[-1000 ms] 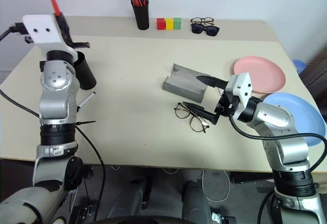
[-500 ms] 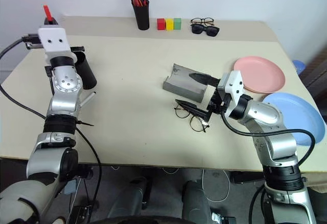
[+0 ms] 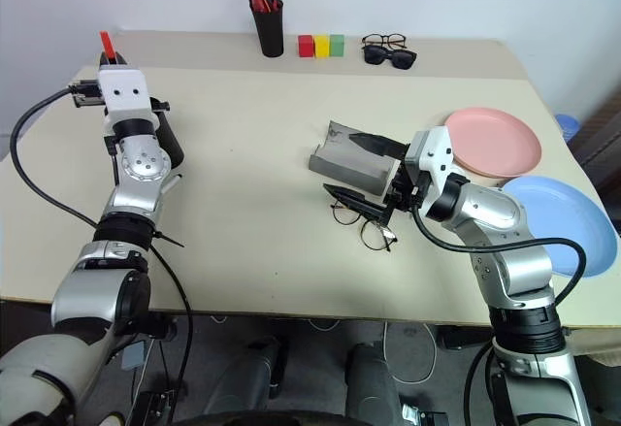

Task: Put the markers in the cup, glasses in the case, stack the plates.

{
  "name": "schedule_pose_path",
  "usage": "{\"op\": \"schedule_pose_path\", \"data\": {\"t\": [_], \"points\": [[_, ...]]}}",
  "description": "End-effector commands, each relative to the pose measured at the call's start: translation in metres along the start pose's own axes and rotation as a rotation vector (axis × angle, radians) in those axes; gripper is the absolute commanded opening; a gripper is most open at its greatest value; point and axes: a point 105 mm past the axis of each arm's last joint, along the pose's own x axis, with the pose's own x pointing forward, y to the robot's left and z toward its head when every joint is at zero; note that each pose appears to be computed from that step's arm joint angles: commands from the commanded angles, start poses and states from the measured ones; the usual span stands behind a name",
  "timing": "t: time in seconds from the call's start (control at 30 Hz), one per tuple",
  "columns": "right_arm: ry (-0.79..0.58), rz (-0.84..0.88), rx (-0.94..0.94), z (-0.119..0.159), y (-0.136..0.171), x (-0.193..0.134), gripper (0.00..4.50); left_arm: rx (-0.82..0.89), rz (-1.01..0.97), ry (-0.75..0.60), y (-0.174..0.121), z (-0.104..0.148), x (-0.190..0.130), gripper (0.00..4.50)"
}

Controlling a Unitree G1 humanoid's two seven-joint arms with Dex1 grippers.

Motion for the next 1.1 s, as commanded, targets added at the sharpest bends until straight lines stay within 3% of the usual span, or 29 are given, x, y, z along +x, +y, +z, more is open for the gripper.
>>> {"op": "schedule_pose_path", "data": {"t": [0.03, 0.2, 0.27, 0.4, 0.43, 0.47, 0.53, 0.67, 0.83, 1.1], "points": [[-0.034, -0.003, -0.027, 0.01, -0.001, 0.001, 4.5, -0.112, -0.014, -0.081, -0.006, 0.023, 0.001, 2.78], [-0.026, -0.013, -0.02, 0.008, -0.002, -0.001, 4.5, -0.359, -0.199, -0.107, -0.02, 0.048, -0.016, 2.78], [-0.023, -0.016, -0.019, 0.007, -0.002, -0.001, 4.5, -0.376, -0.368, -0.03, -0.028, 0.05, -0.028, 2.78], [-0.02, -0.023, -0.018, 0.005, -0.004, -0.002, 4.5, -0.12, -0.957, 0.247, -0.036, 0.026, -0.073, 2.78], [-0.02, -0.023, -0.017, 0.005, -0.004, -0.002, 4.5, -0.048, -1.024, 0.292, -0.028, 0.017, -0.079, 2.78], [-0.02, -0.023, -0.016, 0.004, -0.005, -0.002, 4.5, -0.031, -1.067, 0.423, -0.015, 0.001, -0.085, 2.78], [-0.02, -0.023, -0.014, 0.003, -0.005, -0.001, 4.5, 0.025, -1.074, 0.603, 0.01, -0.022, -0.089, 2.78], [-0.022, -0.021, -0.012, 0.0, -0.006, 0.0, 4.5, 0.032, -1.107, 0.813, 0.038, -0.035, -0.099, 2.78], [-0.027, -0.02, -0.014, -0.001, -0.006, 0.002, 4.5, 0.053, -1.056, 0.956, 0.054, -0.048, -0.096, 2.78], [-0.024, -0.037, -0.019, -0.001, -0.007, -0.001, 4.5, 0.091, -0.981, 1.113, 0.049, -0.075, -0.106, 2.78]]}}
